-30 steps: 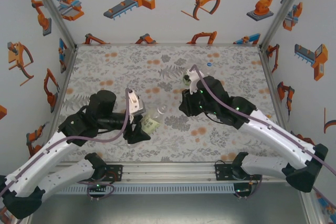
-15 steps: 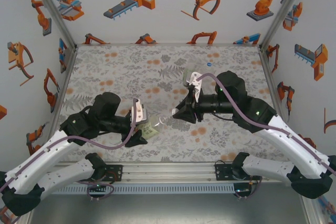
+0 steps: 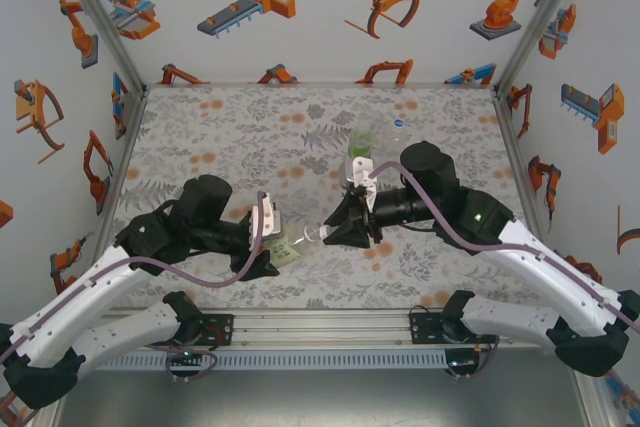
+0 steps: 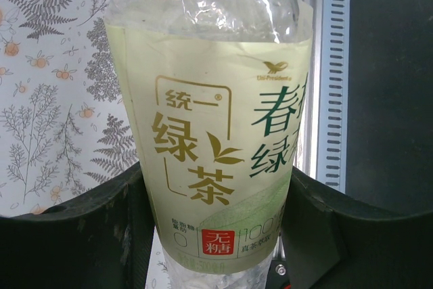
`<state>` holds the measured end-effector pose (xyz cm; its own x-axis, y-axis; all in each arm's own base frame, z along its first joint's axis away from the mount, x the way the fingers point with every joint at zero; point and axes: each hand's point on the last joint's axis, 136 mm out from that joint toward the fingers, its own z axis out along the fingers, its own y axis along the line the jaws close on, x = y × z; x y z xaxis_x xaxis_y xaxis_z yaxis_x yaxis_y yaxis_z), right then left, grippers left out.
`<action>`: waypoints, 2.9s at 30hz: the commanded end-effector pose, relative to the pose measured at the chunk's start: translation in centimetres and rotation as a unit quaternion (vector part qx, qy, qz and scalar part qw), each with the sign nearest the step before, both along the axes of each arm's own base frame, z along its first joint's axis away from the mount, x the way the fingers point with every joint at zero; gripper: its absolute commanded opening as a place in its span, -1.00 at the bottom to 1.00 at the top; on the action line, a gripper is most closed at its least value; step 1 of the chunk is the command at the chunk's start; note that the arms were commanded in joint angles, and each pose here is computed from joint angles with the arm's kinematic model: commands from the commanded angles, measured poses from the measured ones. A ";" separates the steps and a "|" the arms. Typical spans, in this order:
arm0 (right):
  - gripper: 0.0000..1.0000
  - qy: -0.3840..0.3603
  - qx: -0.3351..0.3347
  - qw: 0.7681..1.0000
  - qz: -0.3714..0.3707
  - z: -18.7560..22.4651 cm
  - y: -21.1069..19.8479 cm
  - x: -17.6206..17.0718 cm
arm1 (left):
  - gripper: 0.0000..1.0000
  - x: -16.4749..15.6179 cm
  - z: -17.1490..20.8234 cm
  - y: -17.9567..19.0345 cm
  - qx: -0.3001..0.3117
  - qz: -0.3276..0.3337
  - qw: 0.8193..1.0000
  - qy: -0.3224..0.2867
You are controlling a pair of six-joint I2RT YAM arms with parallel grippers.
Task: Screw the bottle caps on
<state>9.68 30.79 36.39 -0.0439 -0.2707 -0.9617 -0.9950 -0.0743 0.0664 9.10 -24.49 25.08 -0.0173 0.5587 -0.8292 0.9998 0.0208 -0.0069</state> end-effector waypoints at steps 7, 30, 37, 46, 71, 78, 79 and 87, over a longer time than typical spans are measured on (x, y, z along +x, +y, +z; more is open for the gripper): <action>-0.71 -0.017 0.012 0.999 0.040 -0.2 1.0 -0.9 | -1.00 -1.8 1.0 0.2 -0.001 -0.057 0.998 -0.015; -1.00 -0.052 -0.015 0.995 0.078 -1.5 2.0 -2.5 | -1.00 -1.6 1.0 -0.2 0.002 -0.047 0.999 0.007; -1.00 -0.096 -0.037 0.990 0.097 -1.8 1.7 -3.5 | -1.00 -1.9 1.2 -0.5 -0.002 -0.053 0.998 0.023; -1.00 -0.142 -0.039 0.980 0.133 -2.4 1.5 -5.3 | -1.00 -2.6 1.7 -0.8 -0.015 -0.064 0.997 0.049; -1.00 0.113 -0.021 0.993 -0.039 -2.2 3.2 -2.8 | -1.00 0.1 3.9 -0.8 -0.060 -0.002 0.997 -0.043; -1.00 0.322 -0.045 0.928 -0.181 -3.0 3.8 0.1 | -1.00 1.3 3.5 -0.5 -0.057 0.027 0.995 -0.071; -1.00 0.355 -0.051 0.911 -0.202 -3.5 3.8 0.4 | -1.00 1.5 3.6 -0.6 -0.058 0.030 0.995 -0.076; -0.89 0.564 -0.084 0.707 -0.420 -8.8 1.4 3.6 | -1.00 3.2 3.6 -0.9 -0.053 0.058 0.992 -0.099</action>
